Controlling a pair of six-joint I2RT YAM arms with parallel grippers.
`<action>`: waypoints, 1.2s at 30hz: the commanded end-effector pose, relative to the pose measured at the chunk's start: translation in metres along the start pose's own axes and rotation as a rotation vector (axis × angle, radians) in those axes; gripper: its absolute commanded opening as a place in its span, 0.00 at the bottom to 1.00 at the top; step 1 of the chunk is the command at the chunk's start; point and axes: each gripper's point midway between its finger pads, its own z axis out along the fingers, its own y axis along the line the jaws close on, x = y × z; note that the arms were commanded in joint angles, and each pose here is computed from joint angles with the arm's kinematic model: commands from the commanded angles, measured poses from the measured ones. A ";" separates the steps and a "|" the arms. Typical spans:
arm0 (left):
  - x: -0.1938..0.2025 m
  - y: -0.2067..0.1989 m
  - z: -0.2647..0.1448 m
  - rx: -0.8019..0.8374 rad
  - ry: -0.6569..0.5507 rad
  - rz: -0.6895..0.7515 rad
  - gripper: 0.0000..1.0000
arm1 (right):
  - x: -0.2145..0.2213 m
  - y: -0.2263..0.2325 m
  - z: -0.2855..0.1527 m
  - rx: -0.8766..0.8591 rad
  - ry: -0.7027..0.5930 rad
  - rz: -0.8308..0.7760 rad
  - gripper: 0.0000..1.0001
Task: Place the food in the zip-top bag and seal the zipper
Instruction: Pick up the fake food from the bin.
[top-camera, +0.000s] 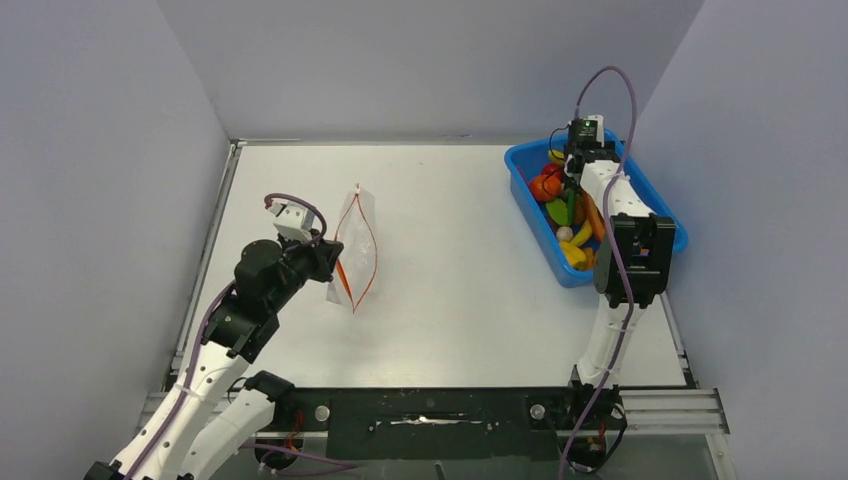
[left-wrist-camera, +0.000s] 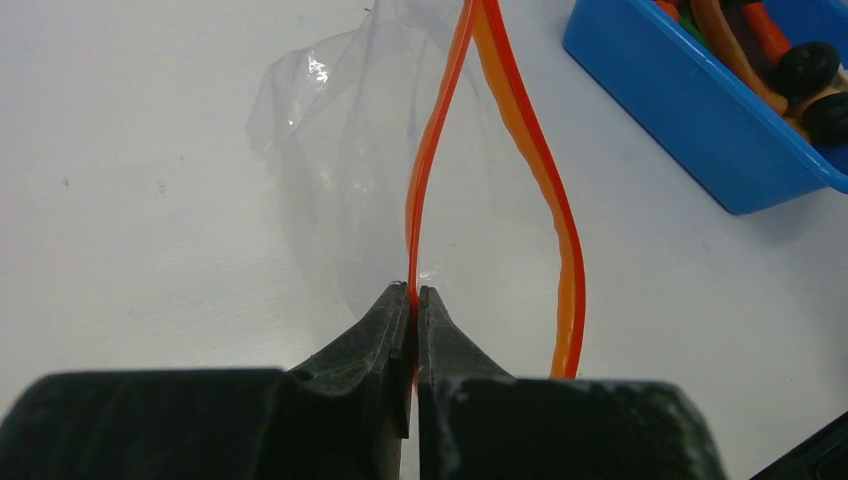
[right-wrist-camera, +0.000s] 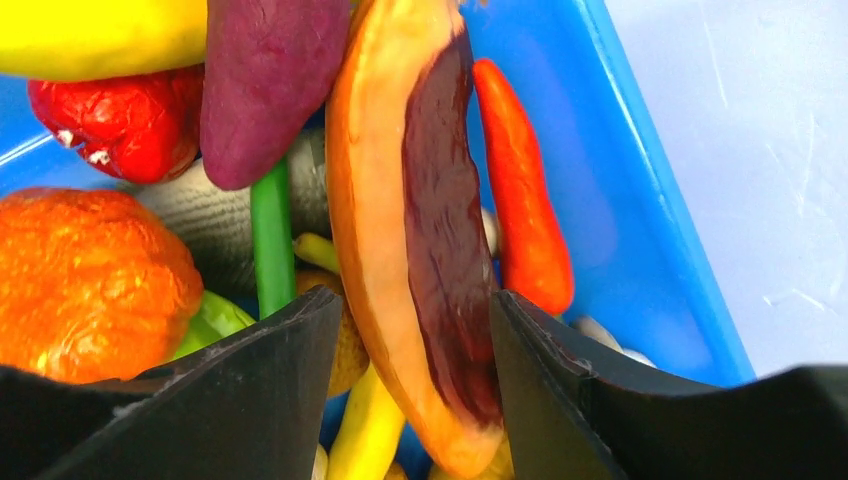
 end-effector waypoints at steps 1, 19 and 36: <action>-0.018 -0.005 -0.003 0.036 -0.067 -0.020 0.00 | -0.022 -0.015 0.009 0.051 -0.026 -0.020 0.57; -0.016 -0.005 0.000 0.057 -0.059 -0.038 0.00 | 0.023 -0.017 0.045 0.139 0.114 -0.090 0.55; -0.016 -0.004 0.000 0.052 -0.066 -0.039 0.00 | 0.003 -0.038 0.014 0.201 0.052 -0.041 0.19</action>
